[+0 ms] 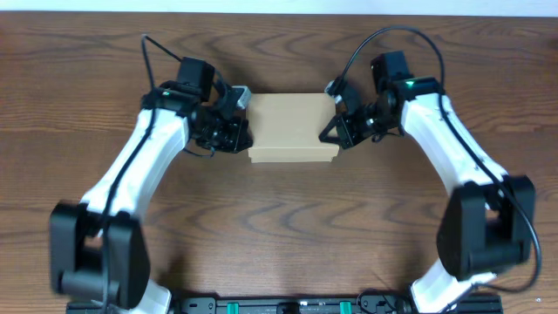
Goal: Pack container
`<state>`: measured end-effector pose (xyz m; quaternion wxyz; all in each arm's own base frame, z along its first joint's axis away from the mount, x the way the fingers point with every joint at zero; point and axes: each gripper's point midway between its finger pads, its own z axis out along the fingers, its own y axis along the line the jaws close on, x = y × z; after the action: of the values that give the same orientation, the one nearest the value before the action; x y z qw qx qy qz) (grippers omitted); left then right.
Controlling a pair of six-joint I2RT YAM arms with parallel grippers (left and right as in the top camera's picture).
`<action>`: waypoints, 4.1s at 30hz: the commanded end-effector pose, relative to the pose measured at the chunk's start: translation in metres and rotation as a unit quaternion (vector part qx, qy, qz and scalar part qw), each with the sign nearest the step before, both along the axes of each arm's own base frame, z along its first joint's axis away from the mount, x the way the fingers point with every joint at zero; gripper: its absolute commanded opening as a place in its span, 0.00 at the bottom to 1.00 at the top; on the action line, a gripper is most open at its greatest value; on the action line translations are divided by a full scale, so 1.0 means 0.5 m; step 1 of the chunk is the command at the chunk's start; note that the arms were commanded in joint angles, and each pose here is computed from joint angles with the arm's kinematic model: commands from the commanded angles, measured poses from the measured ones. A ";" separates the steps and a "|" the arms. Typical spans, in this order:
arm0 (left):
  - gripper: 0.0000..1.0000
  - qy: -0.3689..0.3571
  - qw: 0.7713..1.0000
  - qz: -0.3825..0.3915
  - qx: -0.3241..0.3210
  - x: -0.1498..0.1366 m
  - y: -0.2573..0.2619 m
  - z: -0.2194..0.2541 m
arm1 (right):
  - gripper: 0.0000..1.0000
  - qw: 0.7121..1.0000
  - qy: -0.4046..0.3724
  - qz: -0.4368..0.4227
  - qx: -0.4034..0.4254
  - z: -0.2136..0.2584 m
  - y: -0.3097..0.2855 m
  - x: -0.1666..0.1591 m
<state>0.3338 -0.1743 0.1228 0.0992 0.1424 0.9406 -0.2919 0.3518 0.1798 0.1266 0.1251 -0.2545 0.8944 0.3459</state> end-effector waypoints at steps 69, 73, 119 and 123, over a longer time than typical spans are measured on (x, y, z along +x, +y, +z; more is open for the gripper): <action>0.95 -0.349 0.918 0.156 0.109 -0.246 0.203 0.258 | 0.99 0.947 -0.208 -0.239 -0.052 0.195 -0.191 -0.385; 0.95 -0.404 0.883 0.219 0.097 -0.209 0.243 0.235 | 0.99 0.947 -0.207 -0.239 -0.052 0.195 -0.191 -0.385; 0.95 -0.464 0.828 0.312 0.037 -0.201 0.288 0.014 | 0.99 0.947 -0.207 -0.239 -0.052 0.195 -0.191 -0.385; 0.95 -0.464 0.828 0.312 0.037 -0.202 0.287 0.014 | 0.99 0.947 -0.207 -0.239 -0.052 0.195 -0.191 -0.385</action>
<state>0.2342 -0.0338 0.1446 0.6194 -0.0321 0.7754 -0.1187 0.1600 0.0842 0.2252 0.3753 -0.1092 0.8993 0.1964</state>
